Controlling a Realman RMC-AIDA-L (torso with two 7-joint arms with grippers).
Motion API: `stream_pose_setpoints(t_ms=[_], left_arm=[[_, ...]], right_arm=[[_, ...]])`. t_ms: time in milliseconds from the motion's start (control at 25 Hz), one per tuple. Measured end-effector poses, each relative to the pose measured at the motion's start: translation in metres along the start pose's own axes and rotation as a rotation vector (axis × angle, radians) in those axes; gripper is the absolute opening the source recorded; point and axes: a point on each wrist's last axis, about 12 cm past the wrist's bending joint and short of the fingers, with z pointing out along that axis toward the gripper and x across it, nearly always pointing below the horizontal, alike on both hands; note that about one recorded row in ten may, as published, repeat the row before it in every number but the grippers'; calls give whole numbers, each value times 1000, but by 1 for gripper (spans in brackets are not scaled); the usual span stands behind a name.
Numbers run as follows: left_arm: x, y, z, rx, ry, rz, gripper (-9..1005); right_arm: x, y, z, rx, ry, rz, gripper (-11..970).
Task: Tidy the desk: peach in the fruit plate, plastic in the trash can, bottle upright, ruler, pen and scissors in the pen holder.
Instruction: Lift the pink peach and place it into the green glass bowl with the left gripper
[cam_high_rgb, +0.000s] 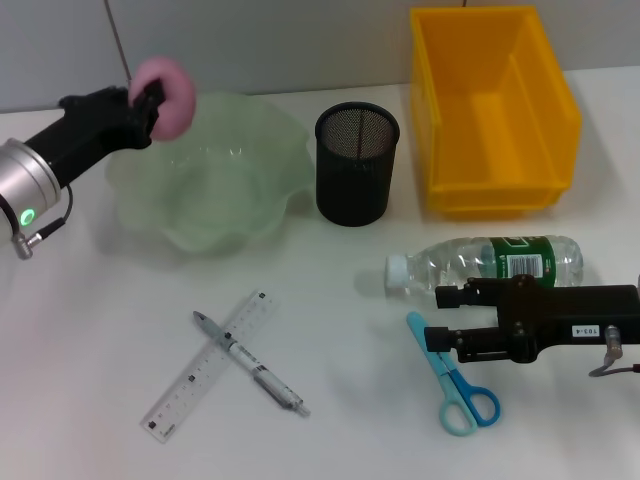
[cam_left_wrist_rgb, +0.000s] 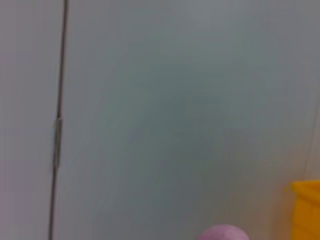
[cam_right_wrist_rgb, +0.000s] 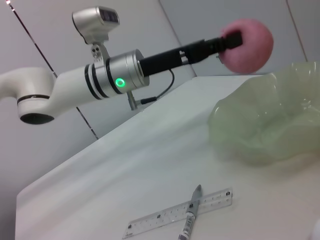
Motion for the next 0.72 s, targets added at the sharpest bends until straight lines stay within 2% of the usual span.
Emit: stream_pose_setpoints(t_ms=[40,80,200,240,400,680,720], left_arm=[[0,0,0,0,0,0,167],[12,1,0,-59,11,52,155],[15,0,0,-63,17,79,122],[19,-4,1,-46,37,117,112],[24,-9,1,-9,63,154,86],[25,-14,3,24,75,181,60],[25,-15,3,27,73,181,84]], right_arm=[[0,0,0,0,0,0,783],[0,0,0,0,0,1,783],[0,0,1,0,-1,1,783],[0,0,1,1,0,1,783],[0,0,1,1,0,0,782],[1,0,1,1,1,0,782],[1,0,1,1,0,0,782]])
